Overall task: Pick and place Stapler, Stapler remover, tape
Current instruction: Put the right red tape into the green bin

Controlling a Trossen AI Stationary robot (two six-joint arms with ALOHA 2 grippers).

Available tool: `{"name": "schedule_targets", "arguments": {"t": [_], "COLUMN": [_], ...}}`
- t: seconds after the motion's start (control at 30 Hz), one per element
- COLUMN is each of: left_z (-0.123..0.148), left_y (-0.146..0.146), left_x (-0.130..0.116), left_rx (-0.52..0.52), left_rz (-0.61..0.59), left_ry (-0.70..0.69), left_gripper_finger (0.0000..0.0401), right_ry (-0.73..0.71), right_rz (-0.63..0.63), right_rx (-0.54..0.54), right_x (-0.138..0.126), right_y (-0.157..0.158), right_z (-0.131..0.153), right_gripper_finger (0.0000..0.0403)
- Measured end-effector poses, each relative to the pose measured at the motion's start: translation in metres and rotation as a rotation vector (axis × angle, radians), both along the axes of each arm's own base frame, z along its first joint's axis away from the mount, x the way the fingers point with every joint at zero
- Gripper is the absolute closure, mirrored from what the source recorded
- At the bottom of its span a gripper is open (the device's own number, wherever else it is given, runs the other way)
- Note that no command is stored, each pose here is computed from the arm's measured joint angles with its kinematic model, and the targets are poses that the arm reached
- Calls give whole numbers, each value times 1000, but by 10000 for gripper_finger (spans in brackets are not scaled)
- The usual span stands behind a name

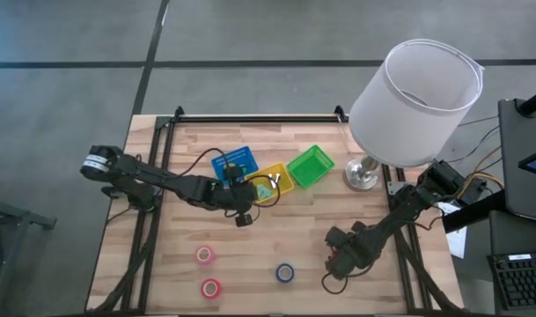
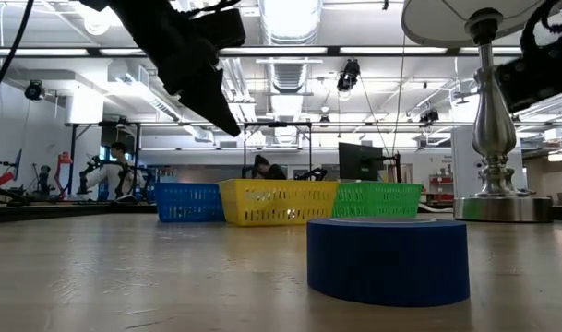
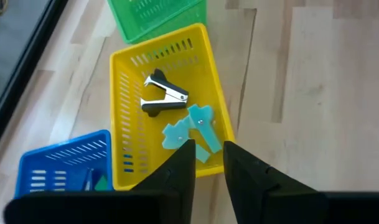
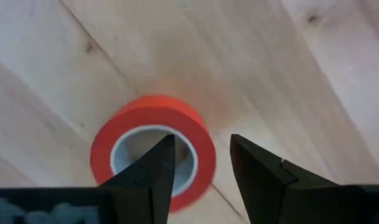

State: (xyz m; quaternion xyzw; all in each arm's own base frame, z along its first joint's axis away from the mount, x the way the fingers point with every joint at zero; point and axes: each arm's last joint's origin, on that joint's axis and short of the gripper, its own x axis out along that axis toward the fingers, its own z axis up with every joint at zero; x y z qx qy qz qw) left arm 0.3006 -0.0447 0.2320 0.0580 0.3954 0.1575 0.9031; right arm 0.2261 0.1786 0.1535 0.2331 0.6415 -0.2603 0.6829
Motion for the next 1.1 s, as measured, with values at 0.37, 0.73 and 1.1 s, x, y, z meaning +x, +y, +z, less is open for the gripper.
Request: {"name": "schedule_targets", "arguments": {"t": [0.37,0.73,1.1], "left_z": [2,-4,-13], "left_y": [2,2,3], "left_x": [2,1,-1], "left_rx": [5,7,-8], "left_rz": [3,7,18], "left_ry": [-27,-25,-50], "left_gripper_finger": [282,283,282], "right_ry": [-94,-426,-793], "right_rz": [82,140,-184], "right_rx": [31,-321,-831], "right_x": [0,16,35], "right_y": [-1,-5,-43], "right_z": [-17,-11,1], "right_gripper_finger": [302,369,347]}}
